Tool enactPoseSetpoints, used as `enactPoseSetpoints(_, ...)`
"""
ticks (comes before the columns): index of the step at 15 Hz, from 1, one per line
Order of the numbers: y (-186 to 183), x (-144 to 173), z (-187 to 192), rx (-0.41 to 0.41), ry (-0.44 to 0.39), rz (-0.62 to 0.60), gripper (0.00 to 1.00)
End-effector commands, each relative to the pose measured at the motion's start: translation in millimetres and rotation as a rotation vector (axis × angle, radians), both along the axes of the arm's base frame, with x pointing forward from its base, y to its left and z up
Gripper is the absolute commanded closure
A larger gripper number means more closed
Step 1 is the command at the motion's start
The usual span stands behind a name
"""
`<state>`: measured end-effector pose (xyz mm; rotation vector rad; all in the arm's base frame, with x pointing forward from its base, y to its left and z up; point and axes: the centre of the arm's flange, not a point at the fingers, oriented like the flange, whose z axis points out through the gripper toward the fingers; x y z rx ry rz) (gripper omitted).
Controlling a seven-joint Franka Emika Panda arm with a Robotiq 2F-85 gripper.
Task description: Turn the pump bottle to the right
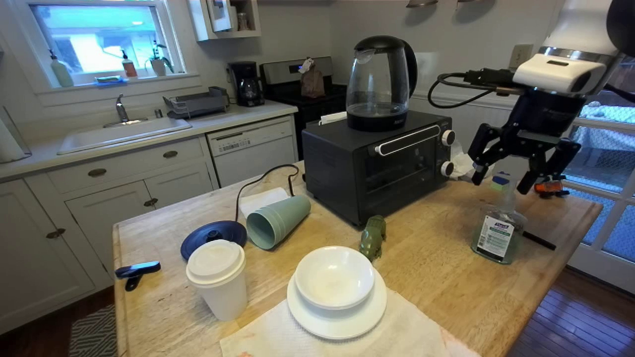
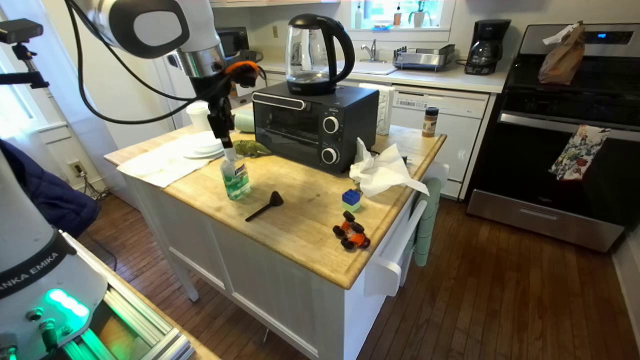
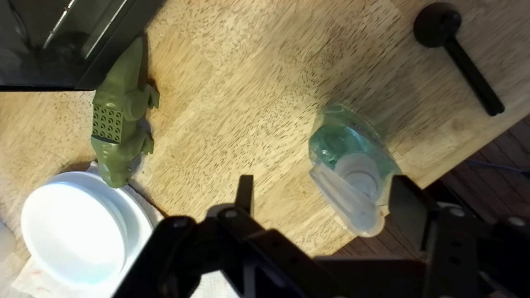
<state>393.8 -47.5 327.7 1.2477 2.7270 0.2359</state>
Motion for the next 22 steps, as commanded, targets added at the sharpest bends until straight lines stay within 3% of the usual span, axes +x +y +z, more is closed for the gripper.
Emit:
enactPoseSetpoints(1, -3.3, 1.6, -6.4, -0.003, -0.012, 0.033, 0.47)
enactPoseSetpoints(3, -3.5, 2.0, -6.7, -0.004, -0.009, 0.039, 0.52)
enactPoseSetpoints(5, -3.6, 2.5, -6.8, -0.004, -0.009, 0.039, 0.73)
enactPoseSetpoints(9, -3.3, 2.3, -6.7, -0.001, -0.002, 0.034, 0.93)
enactPoseSetpoints(16, -3.5, 2.3, -5.2, -0.001, 0.014, 0.013, 0.96)
enactPoseSetpoints(22, -1.8, 4.3, 6.6, -0.066, 0.072, -0.138, 0.96)
